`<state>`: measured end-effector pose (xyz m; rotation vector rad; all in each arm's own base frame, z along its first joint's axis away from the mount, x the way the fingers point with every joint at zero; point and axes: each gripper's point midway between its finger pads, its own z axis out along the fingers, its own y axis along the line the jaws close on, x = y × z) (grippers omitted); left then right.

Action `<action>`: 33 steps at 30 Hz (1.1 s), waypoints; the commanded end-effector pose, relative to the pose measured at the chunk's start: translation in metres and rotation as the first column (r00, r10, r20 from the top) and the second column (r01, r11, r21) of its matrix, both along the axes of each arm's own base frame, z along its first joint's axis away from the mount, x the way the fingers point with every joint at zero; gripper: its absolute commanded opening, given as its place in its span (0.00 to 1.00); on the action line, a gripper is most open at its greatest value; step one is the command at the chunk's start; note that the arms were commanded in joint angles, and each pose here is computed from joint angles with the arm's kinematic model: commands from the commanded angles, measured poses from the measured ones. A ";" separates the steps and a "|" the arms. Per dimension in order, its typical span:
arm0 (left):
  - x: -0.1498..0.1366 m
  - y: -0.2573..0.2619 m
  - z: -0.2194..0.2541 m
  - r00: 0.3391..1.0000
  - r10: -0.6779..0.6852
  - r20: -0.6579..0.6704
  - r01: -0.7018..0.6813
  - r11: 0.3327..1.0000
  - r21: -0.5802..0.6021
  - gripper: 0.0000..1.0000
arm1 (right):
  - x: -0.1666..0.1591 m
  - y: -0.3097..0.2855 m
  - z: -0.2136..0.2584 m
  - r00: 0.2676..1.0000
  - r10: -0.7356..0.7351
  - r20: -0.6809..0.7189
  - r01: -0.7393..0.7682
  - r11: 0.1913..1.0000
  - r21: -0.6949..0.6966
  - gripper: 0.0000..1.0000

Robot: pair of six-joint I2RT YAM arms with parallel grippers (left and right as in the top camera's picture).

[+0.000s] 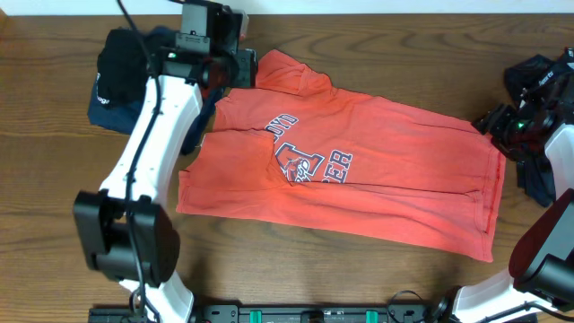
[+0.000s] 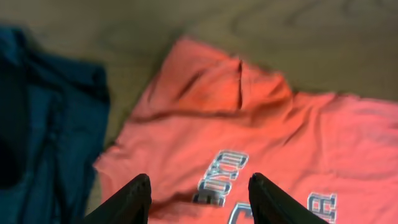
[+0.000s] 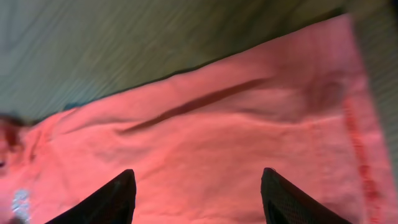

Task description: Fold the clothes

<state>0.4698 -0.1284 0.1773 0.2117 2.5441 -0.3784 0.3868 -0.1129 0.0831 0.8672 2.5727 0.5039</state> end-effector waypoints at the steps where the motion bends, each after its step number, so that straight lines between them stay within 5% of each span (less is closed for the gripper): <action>1: -0.019 0.000 -0.038 0.988 -0.016 -0.155 0.019 1.000 0.022 0.53 | -0.005 0.021 0.005 0.998 0.063 0.007 -0.063 0.993 0.097 0.63; 7: -0.070 0.040 -0.064 0.930 0.052 -0.364 0.035 0.973 0.228 0.53 | -0.058 0.001 -0.016 0.962 -0.077 -0.262 0.088 0.996 0.031 0.61; 15: -0.115 0.063 -0.021 0.911 0.077 -0.406 0.024 0.971 0.240 0.63 | -0.133 -0.020 -0.018 0.862 -0.154 -0.484 0.221 0.972 0.083 0.65; 24: -0.164 0.095 0.053 0.932 0.193 -0.307 -0.131 0.969 0.211 0.70 | -0.183 -0.017 -0.013 0.812 -0.141 -0.567 0.261 0.956 0.137 0.66; 33: -0.197 0.103 0.066 0.914 0.220 -0.342 -0.151 0.964 0.217 0.75 | -0.222 0.014 -0.050 0.806 -0.209 -0.554 0.307 0.947 0.090 0.74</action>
